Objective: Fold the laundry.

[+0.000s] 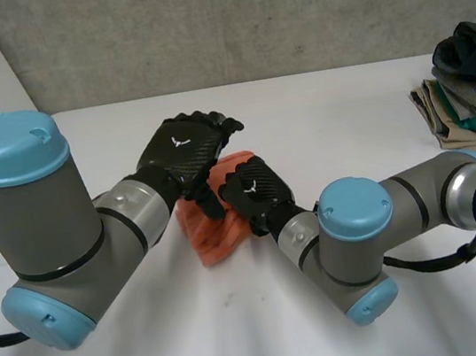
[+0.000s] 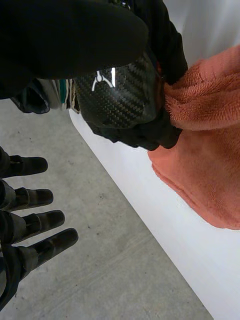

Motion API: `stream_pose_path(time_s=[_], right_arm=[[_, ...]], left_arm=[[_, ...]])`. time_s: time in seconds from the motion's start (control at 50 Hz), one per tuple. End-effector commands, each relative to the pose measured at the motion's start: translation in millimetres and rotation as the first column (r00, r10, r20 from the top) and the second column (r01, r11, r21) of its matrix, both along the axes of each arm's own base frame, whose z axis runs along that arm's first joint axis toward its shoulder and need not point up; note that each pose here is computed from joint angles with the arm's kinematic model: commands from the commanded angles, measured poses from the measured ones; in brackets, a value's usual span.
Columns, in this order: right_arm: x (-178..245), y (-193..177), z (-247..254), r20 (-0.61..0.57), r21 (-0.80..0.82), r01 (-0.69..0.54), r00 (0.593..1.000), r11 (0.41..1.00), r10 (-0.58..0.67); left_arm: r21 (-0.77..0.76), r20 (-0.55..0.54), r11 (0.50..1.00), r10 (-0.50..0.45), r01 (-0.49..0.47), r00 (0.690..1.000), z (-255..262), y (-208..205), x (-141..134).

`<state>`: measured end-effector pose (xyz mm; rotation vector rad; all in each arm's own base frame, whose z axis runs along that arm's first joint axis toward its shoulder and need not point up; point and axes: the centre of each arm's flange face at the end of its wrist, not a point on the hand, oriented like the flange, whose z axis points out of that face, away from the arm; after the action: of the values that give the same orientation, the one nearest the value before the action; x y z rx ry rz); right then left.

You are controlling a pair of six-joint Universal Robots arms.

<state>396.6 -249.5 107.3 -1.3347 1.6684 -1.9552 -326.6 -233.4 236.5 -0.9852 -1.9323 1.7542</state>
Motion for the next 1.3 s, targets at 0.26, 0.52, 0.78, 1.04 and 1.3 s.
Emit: stream_pose_path(time_s=[0.26,0.52,0.78,1.04,1.3], right_arm=[[-38,-77,104,0.193,-0.165,0.143,0.975,0.976,-0.11],[-176,-193,265,0.6,-0.366,0.418,0.789,0.831,-0.133],[-345,-269,226,0.623,-0.297,0.479,0.752,0.826,-0.213],[-429,-287,21,0.516,0.004,0.45,0.764,0.893,-0.387],[-440,-273,44,0.469,-0.044,0.464,0.792,0.885,-0.391]], left_arm=[[-0.096,-0.07,0.995,-0.001,-0.006,0.998,38,-2,0],[-0.155,-0.201,0.988,-0.041,0.01,0.979,82,6,-7],[-0.151,-0.198,0.986,-0.095,0.065,0.976,81,26,-18],[-0.114,-0.176,0.988,-0.119,0.1,0.977,65,34,-22],[-0.101,-0.166,0.985,-0.155,0.139,0.974,60,50,-26]])
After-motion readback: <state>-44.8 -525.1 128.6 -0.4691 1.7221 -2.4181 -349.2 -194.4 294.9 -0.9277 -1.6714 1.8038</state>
